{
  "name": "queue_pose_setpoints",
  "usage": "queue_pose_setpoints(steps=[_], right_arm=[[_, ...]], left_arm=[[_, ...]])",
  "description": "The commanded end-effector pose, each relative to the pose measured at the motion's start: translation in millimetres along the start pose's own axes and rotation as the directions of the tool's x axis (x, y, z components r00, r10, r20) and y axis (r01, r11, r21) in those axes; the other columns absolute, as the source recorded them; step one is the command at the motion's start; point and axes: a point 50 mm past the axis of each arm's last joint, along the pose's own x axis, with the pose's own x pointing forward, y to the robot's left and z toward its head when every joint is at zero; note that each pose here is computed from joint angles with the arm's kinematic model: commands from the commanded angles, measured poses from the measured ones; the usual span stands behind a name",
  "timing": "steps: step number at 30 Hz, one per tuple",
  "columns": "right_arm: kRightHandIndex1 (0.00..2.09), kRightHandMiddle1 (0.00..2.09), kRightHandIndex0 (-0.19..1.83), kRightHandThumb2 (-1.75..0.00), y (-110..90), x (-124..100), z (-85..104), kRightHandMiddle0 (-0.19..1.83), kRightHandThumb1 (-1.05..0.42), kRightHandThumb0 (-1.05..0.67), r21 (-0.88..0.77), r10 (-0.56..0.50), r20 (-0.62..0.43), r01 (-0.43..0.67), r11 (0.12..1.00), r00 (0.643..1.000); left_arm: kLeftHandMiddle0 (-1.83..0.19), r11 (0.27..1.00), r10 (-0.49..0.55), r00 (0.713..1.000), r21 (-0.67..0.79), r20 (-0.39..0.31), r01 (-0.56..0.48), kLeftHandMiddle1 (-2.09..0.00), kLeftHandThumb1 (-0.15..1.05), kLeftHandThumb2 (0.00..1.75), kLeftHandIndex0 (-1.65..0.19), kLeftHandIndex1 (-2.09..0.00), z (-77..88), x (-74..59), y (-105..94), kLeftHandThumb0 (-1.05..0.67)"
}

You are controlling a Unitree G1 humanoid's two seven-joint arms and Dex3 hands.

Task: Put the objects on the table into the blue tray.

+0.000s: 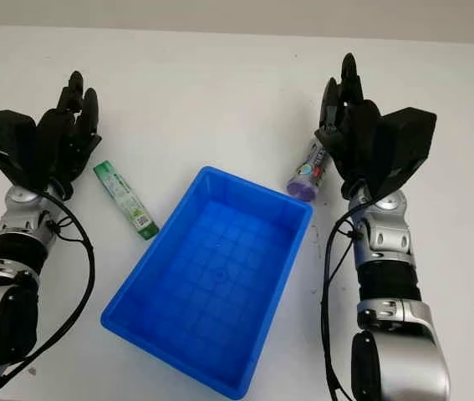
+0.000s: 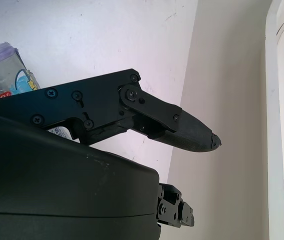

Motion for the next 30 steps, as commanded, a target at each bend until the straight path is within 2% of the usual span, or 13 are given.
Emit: queue_pose_setpoints(steps=[1,7,10,13,15,16,18,20,21,22,23,25,30], right_arm=[[0.0,0.0,-0.19,-0.79,-2,-3,1.4,-0.19,-1.05,-0.7,0.006,-0.003,0.011,0.003,1.0,1.0],[0.0,0.0,-0.19,-0.79,-4,-1,4.7,-0.19,-1.05,-0.71,-0.002,0.004,0.013,-0.004,1.0,1.0],[0.0,0.0,-0.19,-0.78,-11,3,17.1,-0.19,-1.05,-0.67,-0.03,0.024,0.037,-0.023,0.999,0.999],[0.0,0.0,-0.19,-0.7,-23,7,45.0,-0.19,-1.05,-0.67,-0.116,0.046,0.099,-0.034,0.993,0.994],[0.03,0.03,-0.14,-0.52,-30,10,68.0,-0.14,-1.05,-0.62,-0.206,0.105,0.155,-0.071,0.976,0.982],[0.04,0.04,-0.13,-0.49,-35,11,81.6,-0.12,-1.05,-0.61,-0.344,0.124,0.172,-0.058,0.937,0.977],[0.12,0.3,0.04,-0.18,-41,12,106.1,-0.03,-1.0,-0.66,-0.548,0.17,0.164,-0.054,0.835,0.972],[0.15,0.44,0.13,-0.07,-43,11,123.9,0.01,-0.88,-0.59,-0.674,0.213,0.141,-0.064,0.736,0.967],[0.15,0.45,0.15,-0.06,-43,10,132.6,0.03,-0.85,-0.58,-0.771,0.245,0.137,-0.052,0.634,0.96],[0.36,0.42,0.36,-0.05,-42,9,138.3,0.16,-0.77,-0.59,-0.851,0.278,0.121,-0.044,0.523,0.953],[0.43,0.37,0.37,-0.05,-41,9,141.1,0.23,-0.74,-0.59,-0.911,0.305,0.094,-0.042,0.411,0.948],[0.34,0.19,0.37,-0.05,-40,8,141.9,0.36,-0.69,-0.56,-0.96,0.34,0.044,-0.054,0.274,0.94],[0.18,0.09,0.24,-0.07,-27,3,123.0,0.36,-0.75,-0.45,-0.956,0.331,-0.236,-0.157,-0.247,0.914]], left_arm=[[0.19,1.0,0.002,0.999,0.025,0.04,-0.003,-0.04,1.05,0.64,0.19,-0.02,10.7,2.2,4.8,-0.77],[0.19,1.0,0.0,0.999,0.012,0.037,0.0,-0.05,1.05,0.64,0.19,-0.02,10.6,2.9,4.1,-0.75],[0.19,1.0,-0.003,1.0,0.008,0.028,0.003,-0.04,1.05,0.64,0.19,-0.02,10.1,3.8,2.5,-0.76],[0.19,1.0,-0.005,1.0,0.005,0.025,0.005,-0.03,1.05,0.64,0.19,-0.01,9.4,3.6,2.8,-0.75],[0.19,1.0,0.003,1.0,0.005,0.021,-0.003,-0.03,1.05,0.63,0.19,-0.02,8.7,3.1,4.2,-0.75],[0.19,1.0,0.007,1.0,0.001,0.021,-0.007,-0.04,1.05,0.63,0.19,-0.02,8.3,2.7,5.1,-0.76],[0.18,1.0,0.013,1.0,-0.002,0.024,-0.013,-0.04,1.05,0.6,0.18,-0.03,7.9,2.1,6.6,-0.77],[0.18,1.0,0.015,1.0,-0.005,0.026,-0.015,-0.05,1.05,0.59,0.19,-0.03,8.0,1.6,7.7,-0.77],[0.18,1.0,0.014,1.0,-0.003,0.027,-0.014,-0.05,1.05,0.58,0.19,-0.03,8.2,1.6,8.0,-0.77],[0.18,1.0,0.014,1.0,0.0,0.028,-0.014,-0.05,1.05,0.58,0.19,-0.03,8.6,1.7,8.0,-0.77],[0.18,1.0,0.012,1.0,0.004,0.029,-0.012,-0.05,1.05,0.59,0.19,-0.03,9.1,1.9,7.9,-0.76],[0.19,1.0,0.011,1.0,0.01,0.029,-0.011,-0.05,1.05,0.6,0.19,-0.03,9.8,2.3,7.7,-0.76],[0.19,0.999,-0.007,1.0,0.043,0.019,0.006,-0.03,1.05,0.65,0.19,-0.01,11.5,4.1,5.4,-0.75]])
